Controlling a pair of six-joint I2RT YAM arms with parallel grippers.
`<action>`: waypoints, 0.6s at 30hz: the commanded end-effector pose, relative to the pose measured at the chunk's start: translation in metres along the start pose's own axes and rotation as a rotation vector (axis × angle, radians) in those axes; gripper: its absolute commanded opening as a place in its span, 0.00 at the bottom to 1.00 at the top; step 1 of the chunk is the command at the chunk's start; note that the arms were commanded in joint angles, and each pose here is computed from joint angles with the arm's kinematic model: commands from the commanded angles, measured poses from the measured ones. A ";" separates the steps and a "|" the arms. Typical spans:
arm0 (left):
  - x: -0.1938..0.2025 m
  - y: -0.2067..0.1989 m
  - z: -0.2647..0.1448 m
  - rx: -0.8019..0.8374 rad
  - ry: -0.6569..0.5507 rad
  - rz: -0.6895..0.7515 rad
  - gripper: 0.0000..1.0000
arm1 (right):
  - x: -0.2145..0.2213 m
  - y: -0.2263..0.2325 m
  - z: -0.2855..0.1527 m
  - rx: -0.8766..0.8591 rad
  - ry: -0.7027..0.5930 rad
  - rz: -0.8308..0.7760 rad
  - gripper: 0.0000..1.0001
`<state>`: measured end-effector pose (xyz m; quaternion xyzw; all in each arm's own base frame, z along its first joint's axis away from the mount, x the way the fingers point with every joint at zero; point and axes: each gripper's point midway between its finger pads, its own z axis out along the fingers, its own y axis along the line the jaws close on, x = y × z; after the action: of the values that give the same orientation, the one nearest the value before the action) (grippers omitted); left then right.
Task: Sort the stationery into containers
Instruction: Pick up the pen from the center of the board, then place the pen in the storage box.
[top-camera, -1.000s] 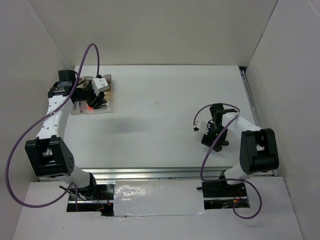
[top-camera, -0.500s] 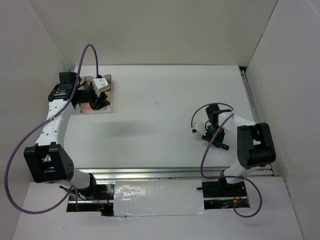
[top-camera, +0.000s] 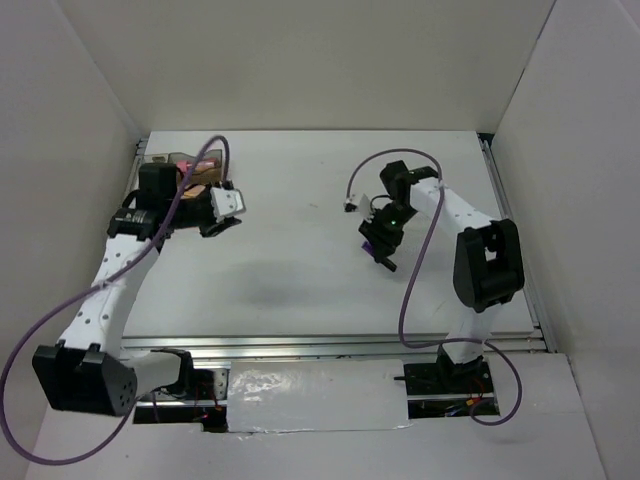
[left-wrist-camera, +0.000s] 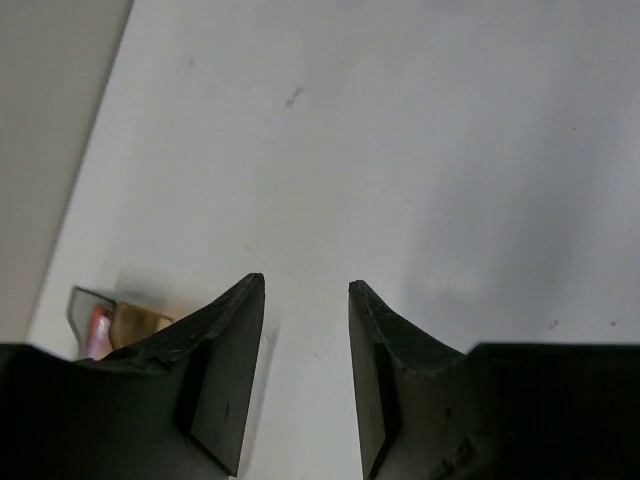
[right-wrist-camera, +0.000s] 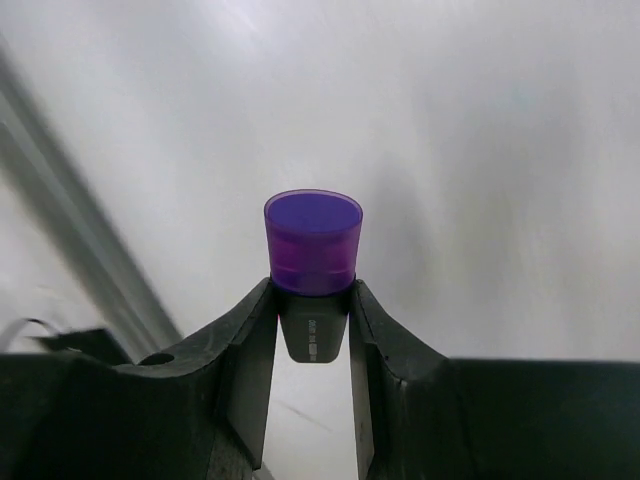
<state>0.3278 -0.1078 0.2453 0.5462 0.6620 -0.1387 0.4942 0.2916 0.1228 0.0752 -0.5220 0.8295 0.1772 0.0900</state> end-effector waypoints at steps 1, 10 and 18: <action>-0.032 -0.014 -0.002 -0.035 -0.043 0.245 0.51 | -0.041 0.085 -0.007 -0.396 -0.095 0.154 0.00; -0.070 -0.139 0.024 0.216 -0.108 0.639 0.52 | -0.079 0.160 0.009 -0.776 -0.090 0.219 0.00; -0.067 -0.243 0.062 0.525 -0.012 0.764 0.48 | -0.071 0.200 0.019 -0.862 -0.015 0.201 0.00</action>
<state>0.1538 -0.2737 0.1918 0.8401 0.3541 -0.1264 0.3909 0.1688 0.2731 0.0957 -0.4696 0.7251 0.4951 -0.0923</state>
